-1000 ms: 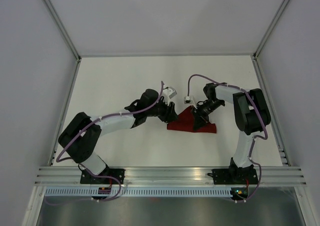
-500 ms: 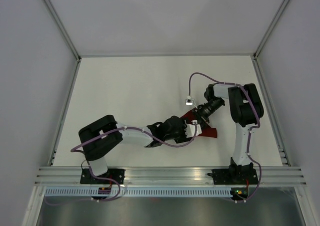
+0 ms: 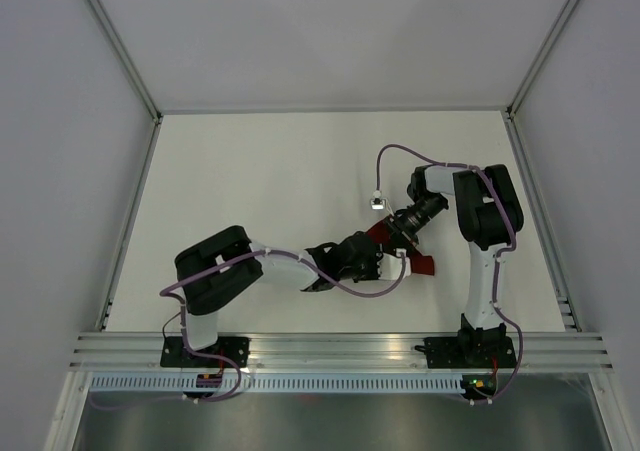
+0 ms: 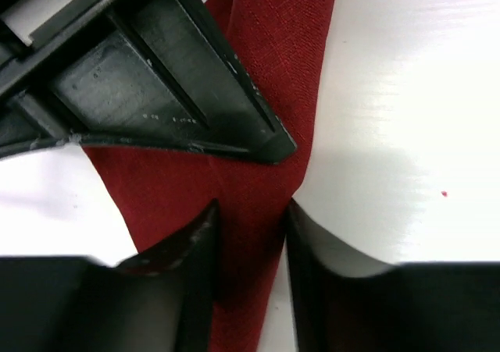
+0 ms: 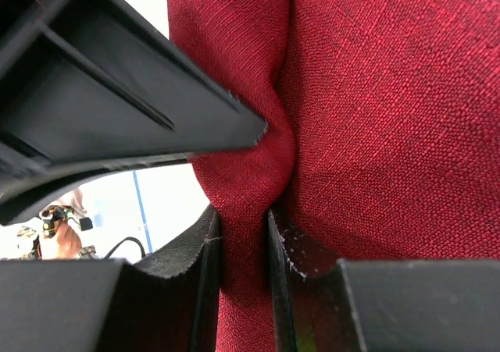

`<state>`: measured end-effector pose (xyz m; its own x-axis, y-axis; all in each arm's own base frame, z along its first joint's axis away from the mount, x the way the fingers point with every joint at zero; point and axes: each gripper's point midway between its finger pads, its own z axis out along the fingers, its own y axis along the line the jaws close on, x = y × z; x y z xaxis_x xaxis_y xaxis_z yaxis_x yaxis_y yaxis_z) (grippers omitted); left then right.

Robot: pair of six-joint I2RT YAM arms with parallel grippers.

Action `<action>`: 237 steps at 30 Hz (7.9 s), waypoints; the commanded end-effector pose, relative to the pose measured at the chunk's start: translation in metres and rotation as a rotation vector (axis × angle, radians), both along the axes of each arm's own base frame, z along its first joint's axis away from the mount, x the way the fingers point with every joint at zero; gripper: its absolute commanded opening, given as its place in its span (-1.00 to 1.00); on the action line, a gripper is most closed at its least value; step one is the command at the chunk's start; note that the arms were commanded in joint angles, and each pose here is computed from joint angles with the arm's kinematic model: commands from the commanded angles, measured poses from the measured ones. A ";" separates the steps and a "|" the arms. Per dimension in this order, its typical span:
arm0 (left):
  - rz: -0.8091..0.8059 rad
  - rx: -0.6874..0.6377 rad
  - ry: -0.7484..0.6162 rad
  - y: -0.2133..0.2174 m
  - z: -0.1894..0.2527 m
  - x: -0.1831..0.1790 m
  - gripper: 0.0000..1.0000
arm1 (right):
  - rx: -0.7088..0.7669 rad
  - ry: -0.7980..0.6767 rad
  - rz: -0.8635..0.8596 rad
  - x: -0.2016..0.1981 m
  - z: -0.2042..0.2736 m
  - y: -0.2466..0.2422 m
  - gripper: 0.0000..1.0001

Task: Fold the napkin, place the utensils inside, and roll it up
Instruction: Roll the napkin at the center of the board.

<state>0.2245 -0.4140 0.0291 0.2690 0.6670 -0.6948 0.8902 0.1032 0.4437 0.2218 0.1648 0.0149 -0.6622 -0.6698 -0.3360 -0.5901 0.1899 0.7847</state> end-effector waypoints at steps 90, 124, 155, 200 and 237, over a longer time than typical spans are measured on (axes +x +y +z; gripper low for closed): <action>0.323 0.090 0.394 0.018 -0.022 0.008 -0.95 | -0.391 -0.706 -0.557 0.201 0.072 -0.070 0.47; 0.220 0.027 0.293 0.000 -0.014 -0.014 -0.95 | -0.413 -0.586 -0.132 0.085 -0.013 -0.014 0.38; 0.196 0.035 0.305 -0.001 -0.016 -0.018 -0.95 | -0.583 -0.578 -0.031 0.054 -0.048 -0.027 -0.56; 0.072 0.022 0.356 -0.013 0.006 -0.036 -0.95 | -0.644 -0.626 -0.279 0.188 -0.028 -0.003 -0.99; 0.073 0.163 0.866 0.020 -0.062 -0.060 -0.95 | -0.445 -0.523 -0.397 0.192 0.023 -0.021 0.18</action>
